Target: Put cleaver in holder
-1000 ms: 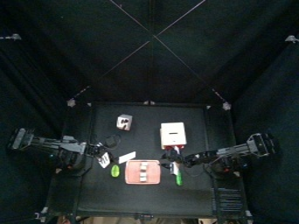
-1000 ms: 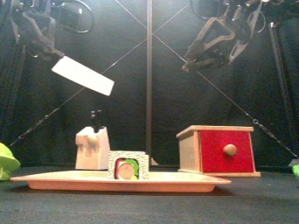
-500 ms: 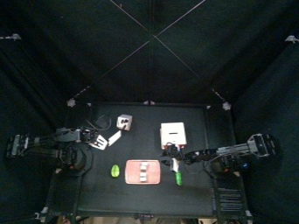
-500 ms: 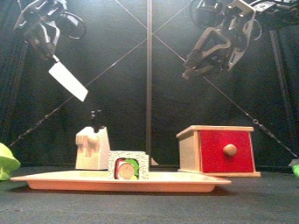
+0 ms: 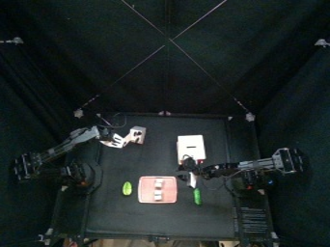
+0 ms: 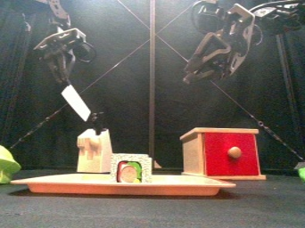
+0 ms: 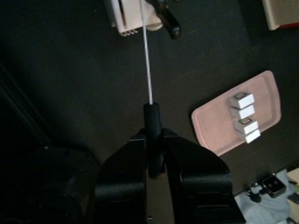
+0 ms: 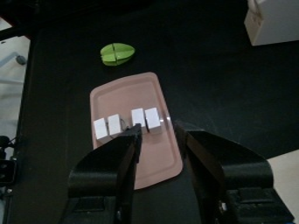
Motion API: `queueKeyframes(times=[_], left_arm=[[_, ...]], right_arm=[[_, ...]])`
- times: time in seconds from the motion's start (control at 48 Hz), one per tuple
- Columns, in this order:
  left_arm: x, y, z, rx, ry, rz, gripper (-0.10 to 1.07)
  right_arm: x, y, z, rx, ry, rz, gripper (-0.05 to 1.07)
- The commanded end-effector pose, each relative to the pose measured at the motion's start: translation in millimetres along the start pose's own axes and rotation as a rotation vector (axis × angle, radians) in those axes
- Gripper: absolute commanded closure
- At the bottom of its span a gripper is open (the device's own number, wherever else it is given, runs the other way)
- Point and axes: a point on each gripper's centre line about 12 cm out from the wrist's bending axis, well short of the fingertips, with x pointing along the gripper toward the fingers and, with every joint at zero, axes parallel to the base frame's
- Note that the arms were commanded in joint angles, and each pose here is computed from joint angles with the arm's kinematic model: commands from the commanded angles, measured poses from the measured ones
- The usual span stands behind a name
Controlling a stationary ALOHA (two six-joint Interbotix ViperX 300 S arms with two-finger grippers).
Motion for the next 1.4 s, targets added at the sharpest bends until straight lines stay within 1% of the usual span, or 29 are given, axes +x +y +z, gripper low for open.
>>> queueKeyframes(times=[0.0,0.188,0.417,0.604,1.0,1.146,1.375], left_arm=[[-6,3.3,13.4,-0.036,-0.017,-0.007,0.88],[3,11.8,17.5,-0.062,0.020,0.039,0.88],[11,8.2,24.1,-0.025,0.043,0.049,0.88],[16,9.0,29.0,-0.029,0.055,0.061,0.88],[17,8.6,30.1,-0.027,0.060,0.063,0.88],[16,7.2,32.1,-0.013,0.056,0.058,0.88],[22,3.8,33.8,-0.008,0.080,0.051,0.88]], right_arm=[[-3,1,7,0.003,-0.022,0.008,0.28],[-3,-1,6,0.005,-0.021,0.004,0.28],[-3,0,7,0.005,-0.023,0.004,0.28],[-3,-1,6,0.004,-0.021,0.002,0.28],[-3,-1,6,0.005,-0.021,0.004,0.28],[-3,-1,6,0.006,-0.021,0.002,0.28],[-3,-1,6,0.005,-0.021,0.004,0.28]])
